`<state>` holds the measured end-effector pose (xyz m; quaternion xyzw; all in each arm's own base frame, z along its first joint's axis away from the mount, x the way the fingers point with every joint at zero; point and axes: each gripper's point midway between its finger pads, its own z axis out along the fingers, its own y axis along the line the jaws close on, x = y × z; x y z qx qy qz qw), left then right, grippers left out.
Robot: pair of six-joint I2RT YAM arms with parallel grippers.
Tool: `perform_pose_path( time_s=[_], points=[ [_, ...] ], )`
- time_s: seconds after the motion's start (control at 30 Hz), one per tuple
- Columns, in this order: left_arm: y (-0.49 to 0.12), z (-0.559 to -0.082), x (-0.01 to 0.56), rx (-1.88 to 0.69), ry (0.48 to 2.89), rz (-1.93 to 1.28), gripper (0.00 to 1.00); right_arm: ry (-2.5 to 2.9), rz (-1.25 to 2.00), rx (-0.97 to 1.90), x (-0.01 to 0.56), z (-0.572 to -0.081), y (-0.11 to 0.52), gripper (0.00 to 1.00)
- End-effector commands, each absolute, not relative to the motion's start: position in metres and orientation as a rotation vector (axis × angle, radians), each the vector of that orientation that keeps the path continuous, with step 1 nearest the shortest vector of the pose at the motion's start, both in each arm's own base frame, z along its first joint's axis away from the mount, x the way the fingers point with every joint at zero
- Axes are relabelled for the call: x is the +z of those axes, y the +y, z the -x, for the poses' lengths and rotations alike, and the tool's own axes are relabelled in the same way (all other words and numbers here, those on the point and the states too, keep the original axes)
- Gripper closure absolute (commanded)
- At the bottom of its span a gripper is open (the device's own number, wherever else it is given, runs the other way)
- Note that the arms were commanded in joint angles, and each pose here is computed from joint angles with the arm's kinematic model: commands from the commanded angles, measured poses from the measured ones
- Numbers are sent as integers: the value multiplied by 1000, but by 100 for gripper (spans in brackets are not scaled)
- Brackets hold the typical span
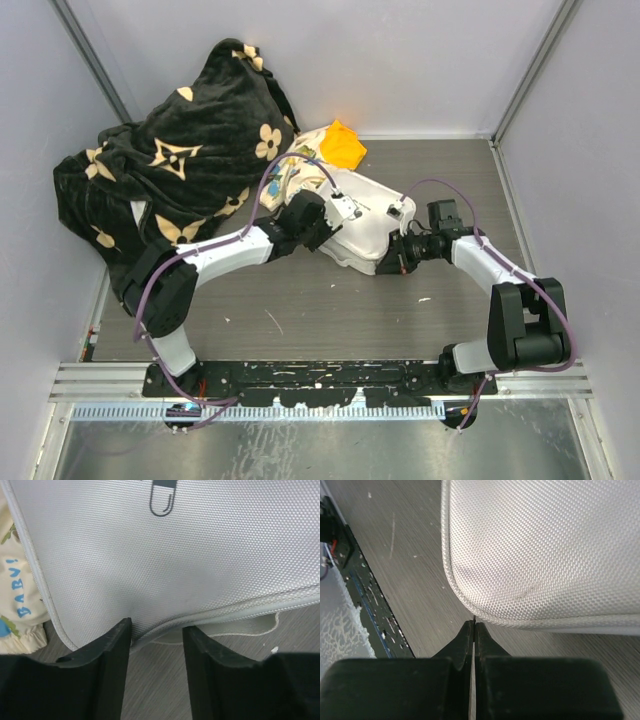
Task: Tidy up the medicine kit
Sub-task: Zip the medicine box at the center of the board.
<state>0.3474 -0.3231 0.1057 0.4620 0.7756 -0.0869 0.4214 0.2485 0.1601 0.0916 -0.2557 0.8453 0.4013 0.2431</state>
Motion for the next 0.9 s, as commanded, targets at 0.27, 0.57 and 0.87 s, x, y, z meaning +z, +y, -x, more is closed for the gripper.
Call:
perform_pose_path(
  time_s=[0.27,0.57,0.87],
  points=[
    [-313,-284,125,-418,1822,-1491,20,1892,799,1246,160,-249,214,84],
    [-283,-244,128,-486,1730,-1577,13,1793,1073,1295,161,-210,253,59],
    [-276,-251,135,-518,1818,-1309,4,1877,765,807,200,-308,178,23]
  ],
)
